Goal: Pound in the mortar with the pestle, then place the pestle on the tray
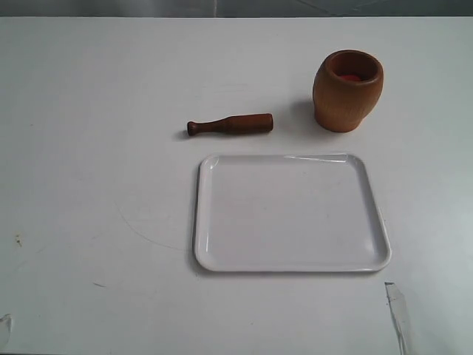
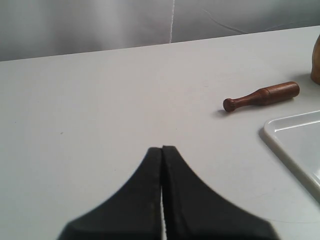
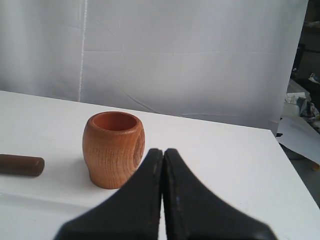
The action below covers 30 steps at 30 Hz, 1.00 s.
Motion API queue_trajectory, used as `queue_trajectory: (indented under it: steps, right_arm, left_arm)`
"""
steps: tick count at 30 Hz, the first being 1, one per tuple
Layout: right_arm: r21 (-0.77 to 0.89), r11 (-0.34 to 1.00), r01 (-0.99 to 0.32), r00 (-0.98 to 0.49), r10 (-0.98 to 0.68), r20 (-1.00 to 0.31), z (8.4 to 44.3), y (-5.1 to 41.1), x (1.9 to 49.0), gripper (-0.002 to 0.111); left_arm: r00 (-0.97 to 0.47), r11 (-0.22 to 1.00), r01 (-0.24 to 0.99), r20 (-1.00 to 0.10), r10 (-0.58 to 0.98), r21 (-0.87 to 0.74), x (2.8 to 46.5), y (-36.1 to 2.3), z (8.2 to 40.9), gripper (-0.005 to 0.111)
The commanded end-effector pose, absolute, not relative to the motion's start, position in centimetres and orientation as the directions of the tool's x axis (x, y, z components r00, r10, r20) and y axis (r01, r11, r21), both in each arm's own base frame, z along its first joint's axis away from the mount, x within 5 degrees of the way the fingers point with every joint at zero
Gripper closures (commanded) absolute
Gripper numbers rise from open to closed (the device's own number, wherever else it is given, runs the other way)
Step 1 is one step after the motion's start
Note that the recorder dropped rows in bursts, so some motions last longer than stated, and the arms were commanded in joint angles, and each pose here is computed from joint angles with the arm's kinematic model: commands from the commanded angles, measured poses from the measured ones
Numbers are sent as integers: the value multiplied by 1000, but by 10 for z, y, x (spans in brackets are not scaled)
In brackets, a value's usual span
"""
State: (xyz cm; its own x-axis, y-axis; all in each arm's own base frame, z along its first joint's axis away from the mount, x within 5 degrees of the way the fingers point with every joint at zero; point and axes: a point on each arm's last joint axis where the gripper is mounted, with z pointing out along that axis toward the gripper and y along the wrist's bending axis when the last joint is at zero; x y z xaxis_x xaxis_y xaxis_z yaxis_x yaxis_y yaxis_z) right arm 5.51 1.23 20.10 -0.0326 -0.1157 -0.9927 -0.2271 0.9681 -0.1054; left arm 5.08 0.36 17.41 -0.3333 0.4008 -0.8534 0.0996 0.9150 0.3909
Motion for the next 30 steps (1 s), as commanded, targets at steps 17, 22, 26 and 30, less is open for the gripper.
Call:
queue_trajectory:
  steps: [17, 22, 26, 30]
  right_arm:
    - [19, 974, -225, 59, 33, -998, 211, 13, 55, 108]
    - [299, 908, -293, 189, 361, -913, 231, 11, 52, 108]
    - [284, 871, -400, 312, 421, -852, 262, 12, 42, 108]
    - [179, 880, -440, 423, 379, -823, 309, 10, 24, 108]
  left_arm:
    - [-328, 920, 103, -861, 390, 378, 51, 3, 174, 107]
    - [-328, 920, 103, -861, 390, 378, 51, 3, 174, 107]
    - [-328, 920, 103, -861, 390, 378, 51, 3, 174, 107]
    - [-328, 920, 103, -861, 390, 378, 51, 3, 174, 107]
